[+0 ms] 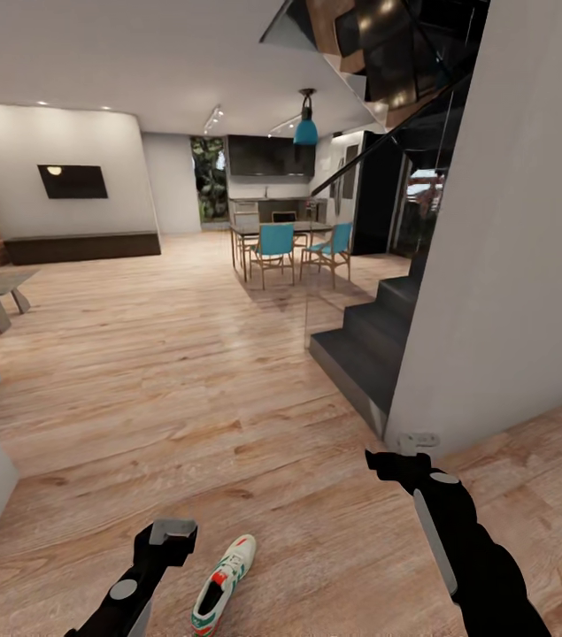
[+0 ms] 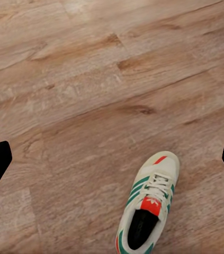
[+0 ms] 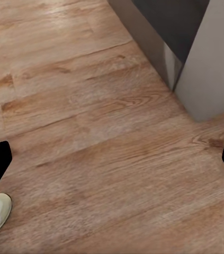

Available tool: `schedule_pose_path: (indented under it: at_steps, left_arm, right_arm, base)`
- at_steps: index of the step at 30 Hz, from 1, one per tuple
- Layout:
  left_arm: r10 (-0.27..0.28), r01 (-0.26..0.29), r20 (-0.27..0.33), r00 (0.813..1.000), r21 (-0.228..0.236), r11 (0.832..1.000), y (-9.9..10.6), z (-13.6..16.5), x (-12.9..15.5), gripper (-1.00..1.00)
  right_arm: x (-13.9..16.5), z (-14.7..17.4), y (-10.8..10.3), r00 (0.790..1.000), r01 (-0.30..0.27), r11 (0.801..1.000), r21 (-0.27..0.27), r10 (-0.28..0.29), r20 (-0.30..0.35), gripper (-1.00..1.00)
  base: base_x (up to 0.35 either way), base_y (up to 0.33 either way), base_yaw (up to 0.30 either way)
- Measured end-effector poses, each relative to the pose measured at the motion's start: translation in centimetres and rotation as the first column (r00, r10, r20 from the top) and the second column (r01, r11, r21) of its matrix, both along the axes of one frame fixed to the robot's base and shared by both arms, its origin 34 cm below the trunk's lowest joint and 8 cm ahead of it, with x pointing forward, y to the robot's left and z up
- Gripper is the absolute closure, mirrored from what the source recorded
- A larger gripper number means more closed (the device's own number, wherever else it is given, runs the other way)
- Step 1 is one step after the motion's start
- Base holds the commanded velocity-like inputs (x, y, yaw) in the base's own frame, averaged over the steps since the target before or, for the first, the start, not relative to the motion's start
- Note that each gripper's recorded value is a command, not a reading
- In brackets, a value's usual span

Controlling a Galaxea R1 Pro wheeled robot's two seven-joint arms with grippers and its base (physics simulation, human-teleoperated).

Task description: Pick up the two gym shoes and the two sandals from the corridor floor and place them onto the hallstand (shoe rack) in the corridor, making sure they are on the rack and not on the floor. Arrange them so the two gym shoes are next to each other and the two sandals are next to each other.

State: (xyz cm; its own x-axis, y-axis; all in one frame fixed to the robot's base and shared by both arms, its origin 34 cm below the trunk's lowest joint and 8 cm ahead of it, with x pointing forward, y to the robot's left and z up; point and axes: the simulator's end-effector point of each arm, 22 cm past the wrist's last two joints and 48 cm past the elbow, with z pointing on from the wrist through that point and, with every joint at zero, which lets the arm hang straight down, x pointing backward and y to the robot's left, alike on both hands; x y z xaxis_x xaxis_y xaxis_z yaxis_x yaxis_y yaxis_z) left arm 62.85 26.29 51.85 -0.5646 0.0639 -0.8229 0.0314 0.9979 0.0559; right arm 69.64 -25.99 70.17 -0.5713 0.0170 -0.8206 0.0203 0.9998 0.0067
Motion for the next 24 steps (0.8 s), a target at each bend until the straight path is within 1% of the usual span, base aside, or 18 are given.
schedule_pose_path:
  at_steps: [7,24]
  left_arm:
    - [0.0,0.0,-0.011,1.0,0.001,1.0,0.0,-2.0,-0.4,-1.0]
    - [0.0,0.0,-0.035,0.999,0.001,1.0,0.0,-6.7,-1.5,-1.0]
  right_arm:
    - [-0.2,-2.0,0.0,1.0,0.0,1.0,0.0,0.0,-0.011,-1.0]
    - [-0.9,-6.9,-0.1,0.999,0.002,1.0,-0.002,-0.002,-0.036,-1.0]
  base:
    - [0.0,0.0,-0.127]
    - [0.0,0.0,-0.171]
